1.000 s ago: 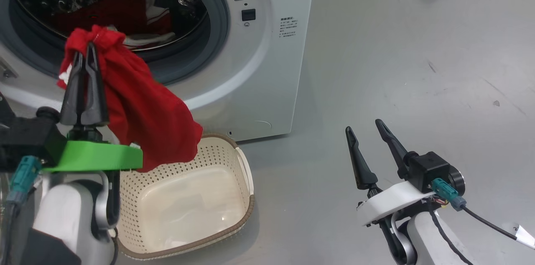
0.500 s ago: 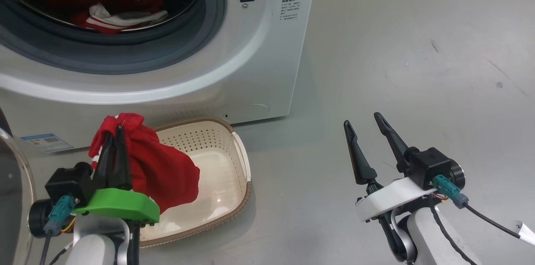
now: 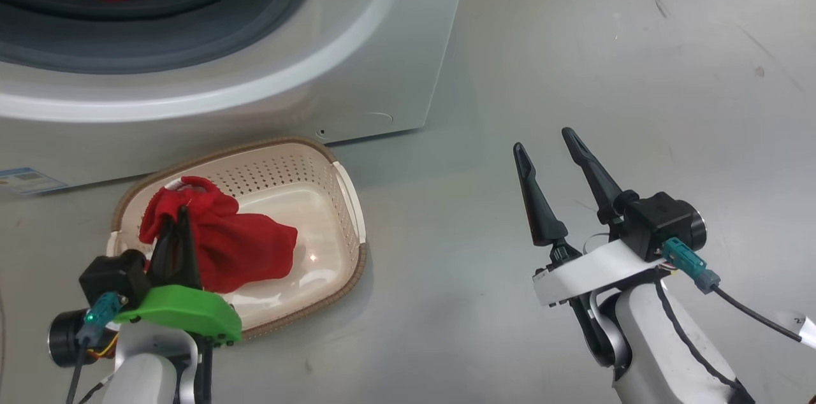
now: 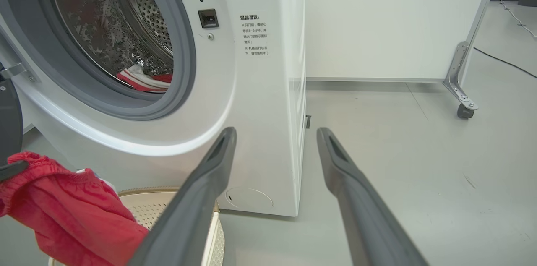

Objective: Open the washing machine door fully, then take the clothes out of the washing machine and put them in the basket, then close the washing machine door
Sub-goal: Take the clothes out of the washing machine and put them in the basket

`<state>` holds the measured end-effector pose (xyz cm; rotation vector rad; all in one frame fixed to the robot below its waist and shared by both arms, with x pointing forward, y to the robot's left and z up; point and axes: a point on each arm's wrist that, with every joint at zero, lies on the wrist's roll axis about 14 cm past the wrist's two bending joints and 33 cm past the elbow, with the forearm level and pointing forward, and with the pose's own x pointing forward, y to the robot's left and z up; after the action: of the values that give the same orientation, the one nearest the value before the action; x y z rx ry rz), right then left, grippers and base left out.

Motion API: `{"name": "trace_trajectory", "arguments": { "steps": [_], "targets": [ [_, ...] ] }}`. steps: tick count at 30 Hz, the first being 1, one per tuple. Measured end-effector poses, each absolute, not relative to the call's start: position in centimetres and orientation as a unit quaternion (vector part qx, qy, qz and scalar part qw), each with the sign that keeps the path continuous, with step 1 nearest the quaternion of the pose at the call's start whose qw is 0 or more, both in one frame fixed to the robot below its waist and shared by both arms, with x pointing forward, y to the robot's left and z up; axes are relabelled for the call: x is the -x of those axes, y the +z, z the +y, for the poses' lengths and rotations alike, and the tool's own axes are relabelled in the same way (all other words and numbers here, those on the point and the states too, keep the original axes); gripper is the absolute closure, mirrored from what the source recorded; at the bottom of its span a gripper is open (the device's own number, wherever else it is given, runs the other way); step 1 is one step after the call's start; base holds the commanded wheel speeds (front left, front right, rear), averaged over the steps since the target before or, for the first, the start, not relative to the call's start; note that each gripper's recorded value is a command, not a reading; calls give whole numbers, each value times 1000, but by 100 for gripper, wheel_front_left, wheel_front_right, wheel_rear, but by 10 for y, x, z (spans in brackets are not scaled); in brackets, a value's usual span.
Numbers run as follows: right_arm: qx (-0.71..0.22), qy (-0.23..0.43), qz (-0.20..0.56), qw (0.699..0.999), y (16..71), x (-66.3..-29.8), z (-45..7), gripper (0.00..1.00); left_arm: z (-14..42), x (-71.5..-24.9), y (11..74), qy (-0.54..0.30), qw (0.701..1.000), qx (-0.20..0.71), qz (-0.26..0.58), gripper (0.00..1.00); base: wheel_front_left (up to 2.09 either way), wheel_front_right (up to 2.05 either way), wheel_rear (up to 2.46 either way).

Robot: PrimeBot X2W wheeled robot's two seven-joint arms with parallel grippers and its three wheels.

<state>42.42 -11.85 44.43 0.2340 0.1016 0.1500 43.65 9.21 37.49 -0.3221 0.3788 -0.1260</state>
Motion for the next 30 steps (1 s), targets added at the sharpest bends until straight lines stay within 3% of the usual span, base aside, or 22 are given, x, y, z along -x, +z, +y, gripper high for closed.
{"name": "trace_trajectory", "arguments": {
  "steps": [22, 30],
  "targets": [
    [-114, 32, 80, 990, 404, -462, -143, 0, 77, -472, 245, -45, 921, 173, 346, 100, 0, 0, 0],
    [-113, 33, 93, 989, 390, -468, -143, 0, 68, -460, 202, -53, 892, 168, 416, 100, 0, 0, 0]
  ]
}}
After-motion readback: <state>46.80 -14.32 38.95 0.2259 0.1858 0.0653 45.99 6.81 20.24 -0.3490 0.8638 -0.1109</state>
